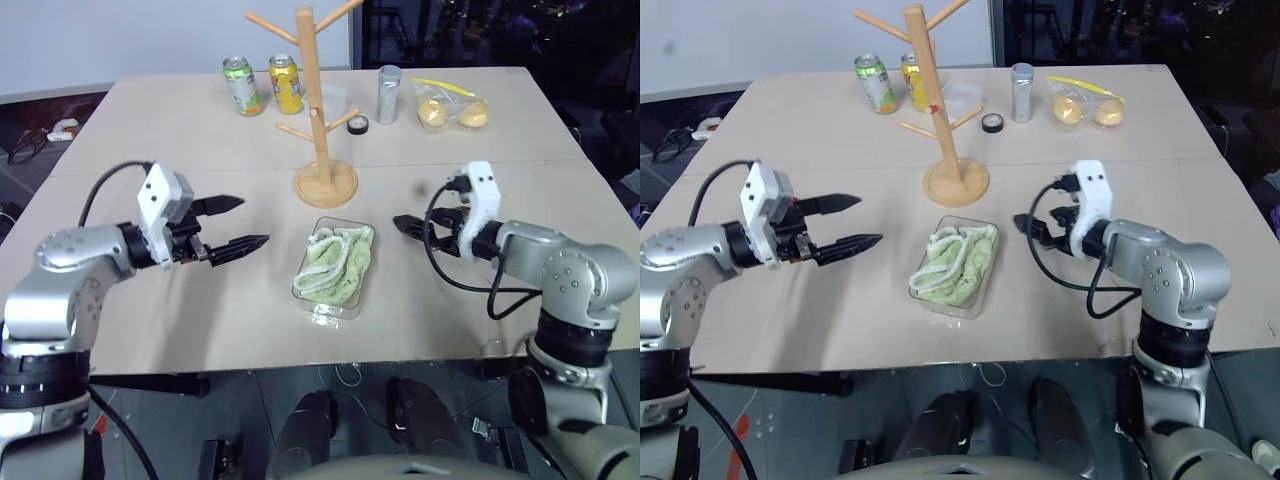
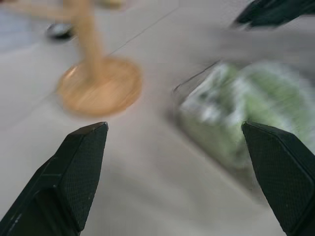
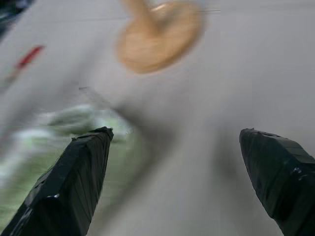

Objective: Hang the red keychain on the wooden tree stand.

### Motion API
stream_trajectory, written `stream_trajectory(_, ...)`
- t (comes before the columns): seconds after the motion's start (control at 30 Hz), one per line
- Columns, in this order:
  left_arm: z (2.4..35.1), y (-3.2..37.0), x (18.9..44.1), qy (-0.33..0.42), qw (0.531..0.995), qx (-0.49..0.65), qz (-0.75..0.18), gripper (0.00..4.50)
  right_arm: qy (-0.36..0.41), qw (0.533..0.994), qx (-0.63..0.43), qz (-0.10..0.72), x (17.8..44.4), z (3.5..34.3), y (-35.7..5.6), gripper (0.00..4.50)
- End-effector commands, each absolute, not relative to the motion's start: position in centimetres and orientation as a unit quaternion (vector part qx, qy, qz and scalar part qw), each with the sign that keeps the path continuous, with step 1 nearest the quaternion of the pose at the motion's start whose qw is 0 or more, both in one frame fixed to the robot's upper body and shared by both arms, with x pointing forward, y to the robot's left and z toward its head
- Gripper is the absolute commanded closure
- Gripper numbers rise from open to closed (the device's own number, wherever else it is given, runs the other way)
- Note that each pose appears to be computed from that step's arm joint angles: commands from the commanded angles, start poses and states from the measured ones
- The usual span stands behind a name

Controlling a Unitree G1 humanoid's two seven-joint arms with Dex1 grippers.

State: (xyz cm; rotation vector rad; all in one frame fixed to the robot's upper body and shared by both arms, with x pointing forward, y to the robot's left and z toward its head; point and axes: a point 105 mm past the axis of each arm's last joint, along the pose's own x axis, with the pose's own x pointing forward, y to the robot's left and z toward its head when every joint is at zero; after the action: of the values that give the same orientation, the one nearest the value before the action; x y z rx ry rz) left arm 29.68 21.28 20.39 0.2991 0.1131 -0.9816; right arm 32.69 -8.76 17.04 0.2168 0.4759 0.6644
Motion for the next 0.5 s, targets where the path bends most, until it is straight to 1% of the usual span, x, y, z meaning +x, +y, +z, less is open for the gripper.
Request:
stream_trajectory(0.03, 21.7, 20.2, 29.3, 0.049, 0.845, 0.156, -0.509, 0.00, 0.265, 0.899, 0.121, 0.328, 32.7, 16.4, -7.6, 0.08)
stream_trajectory(0.2, 21.9, 19.8, 29.0, 0.061, 0.834, 0.156, -0.525, 0.00, 0.295, 0.882, 0.122, 0.346, 32.3, 15.8, -6.6, 0.08)
stream_trajectory(0.5, 21.9, 19.2, 28.7, 0.061, 0.834, 0.157, -0.525, 0.00, 0.343, 0.844, 0.134, 0.390, 31.1, 16.4, -4.6, 0.08)
